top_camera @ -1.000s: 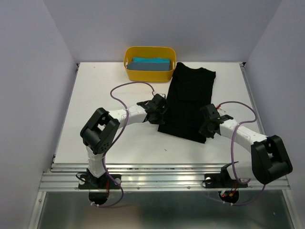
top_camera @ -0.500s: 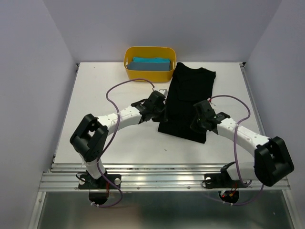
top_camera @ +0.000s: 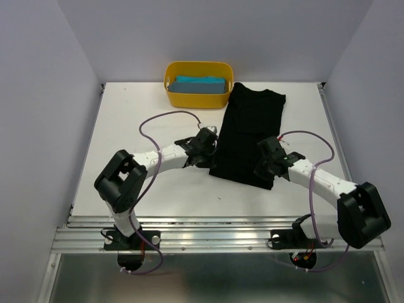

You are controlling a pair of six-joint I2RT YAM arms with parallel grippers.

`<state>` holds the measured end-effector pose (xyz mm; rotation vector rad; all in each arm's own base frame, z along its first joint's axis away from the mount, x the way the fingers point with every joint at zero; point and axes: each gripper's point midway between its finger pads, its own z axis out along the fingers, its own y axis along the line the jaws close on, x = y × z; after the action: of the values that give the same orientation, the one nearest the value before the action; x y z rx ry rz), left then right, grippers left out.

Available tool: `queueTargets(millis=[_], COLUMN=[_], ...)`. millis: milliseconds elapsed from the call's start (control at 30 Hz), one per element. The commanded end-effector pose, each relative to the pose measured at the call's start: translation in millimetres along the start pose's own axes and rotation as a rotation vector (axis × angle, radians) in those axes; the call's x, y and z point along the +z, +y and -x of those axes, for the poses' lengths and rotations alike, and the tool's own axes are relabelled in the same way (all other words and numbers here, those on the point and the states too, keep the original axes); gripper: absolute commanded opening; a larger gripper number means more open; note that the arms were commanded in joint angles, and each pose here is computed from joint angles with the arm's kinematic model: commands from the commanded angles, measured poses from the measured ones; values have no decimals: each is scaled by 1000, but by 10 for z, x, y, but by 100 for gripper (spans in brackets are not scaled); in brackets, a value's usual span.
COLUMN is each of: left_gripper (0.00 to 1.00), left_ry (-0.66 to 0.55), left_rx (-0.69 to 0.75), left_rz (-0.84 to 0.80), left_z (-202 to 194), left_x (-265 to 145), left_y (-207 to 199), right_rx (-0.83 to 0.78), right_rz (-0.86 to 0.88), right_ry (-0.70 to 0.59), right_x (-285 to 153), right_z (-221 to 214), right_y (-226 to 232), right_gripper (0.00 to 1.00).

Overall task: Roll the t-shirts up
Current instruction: Roll the T-shirt to the center of the board.

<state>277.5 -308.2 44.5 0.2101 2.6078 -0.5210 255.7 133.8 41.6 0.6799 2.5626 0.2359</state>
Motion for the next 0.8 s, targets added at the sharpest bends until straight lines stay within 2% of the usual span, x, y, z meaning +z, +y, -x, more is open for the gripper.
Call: queueTargets(millis=[0,100,200,233,267,333,367,467,533,633,767], left_gripper=[0,13,26,35,51,63,70,74,74,74,70], left_ry=[-183,-238,-280,-290,-301,-310,-310,-312,-315,-322,-248], left_rx=[23,10,-32,-44,-64,-72,-69,-59,-59,-58,-64], left_rz=[18,37,99,105,113,103,89,92,116,118,-2], left_z=[480,570,598,599,570,547,505,463,430,419,299], left_x=[-498,-676,-777,-796,-802,-797,-771,-716,-689,-701,-593], left_y=[-79,-39,98,120,164,175,180,219,288,320,154], right_rx=[31,63,102,118,144,173,191,221,237,265,314], right_rz=[-31,-62,-75,-74,-67,-53,-56,-64,-66,-64,-28], right_ry=[-135,-185,-177,-172,-152,-135,-109,-93,-93,-100,-91], right_x=[-349,-535,-613,-616,-607,-600,-560,-514,-501,-459,-385], right_z=[300,376,280,259,211,137,46,-40,-42,-38,-90], right_y=[-71,-235,-412,-455,-483,-528,-569,-650,-670,-714,-727], right_gripper=[1,6,23,28,36,46,55,65,68,69,69])
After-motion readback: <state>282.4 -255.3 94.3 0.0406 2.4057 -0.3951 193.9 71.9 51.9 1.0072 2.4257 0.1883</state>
